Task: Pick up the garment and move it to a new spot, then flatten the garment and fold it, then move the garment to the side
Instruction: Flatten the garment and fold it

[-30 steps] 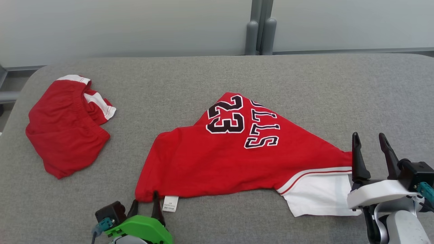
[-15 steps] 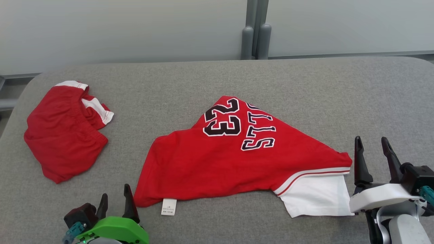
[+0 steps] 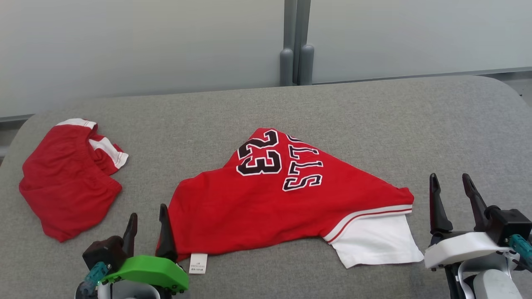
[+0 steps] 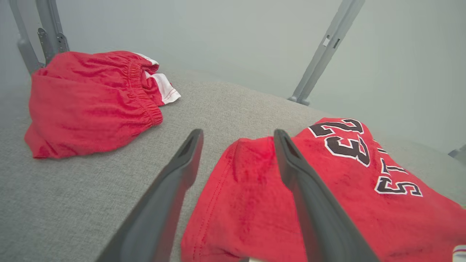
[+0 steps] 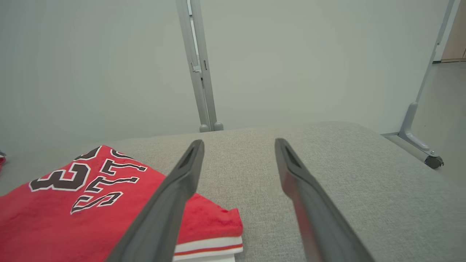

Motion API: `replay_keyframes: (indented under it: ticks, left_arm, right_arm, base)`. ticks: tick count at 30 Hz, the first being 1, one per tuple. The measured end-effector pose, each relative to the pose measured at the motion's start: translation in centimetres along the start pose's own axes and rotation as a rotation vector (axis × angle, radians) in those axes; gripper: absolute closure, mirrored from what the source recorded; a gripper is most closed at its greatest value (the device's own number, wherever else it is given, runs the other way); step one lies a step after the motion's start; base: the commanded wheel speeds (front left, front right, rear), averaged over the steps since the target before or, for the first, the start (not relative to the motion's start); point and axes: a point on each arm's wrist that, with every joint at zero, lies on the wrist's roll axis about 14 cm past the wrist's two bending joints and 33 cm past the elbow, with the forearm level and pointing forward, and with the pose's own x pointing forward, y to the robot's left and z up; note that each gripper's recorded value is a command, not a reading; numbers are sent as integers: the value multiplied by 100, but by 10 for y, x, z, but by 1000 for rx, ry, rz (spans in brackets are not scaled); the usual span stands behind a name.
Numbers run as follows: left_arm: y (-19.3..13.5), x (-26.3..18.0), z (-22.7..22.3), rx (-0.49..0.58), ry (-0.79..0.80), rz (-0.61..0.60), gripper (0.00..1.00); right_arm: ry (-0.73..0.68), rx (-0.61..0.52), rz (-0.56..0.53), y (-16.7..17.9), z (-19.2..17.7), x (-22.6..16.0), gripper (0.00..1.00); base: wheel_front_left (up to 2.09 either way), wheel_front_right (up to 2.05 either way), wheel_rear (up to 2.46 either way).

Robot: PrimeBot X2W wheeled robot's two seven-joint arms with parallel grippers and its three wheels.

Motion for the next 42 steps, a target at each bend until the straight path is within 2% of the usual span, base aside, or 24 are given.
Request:
replay_keyframes:
  ticks: [10, 22, 42]
  left_arm:
    - [1, -21, 20, 63, -83, -31, 0]
    - [22, -48, 24, 77, -106, 28, 0]
    - [24, -46, 21, 85, -107, 30, 0]
  right_arm:
    - [-47, -40, 52, 15, 18, -18, 0]
    - [-36, -29, 88, 28, 20, -36, 0]
    - [-20, -25, 101, 33, 18, -31, 0]
  base:
    - [0, 0, 0]
    - [0, 0, 0]
    - [0, 0, 0]
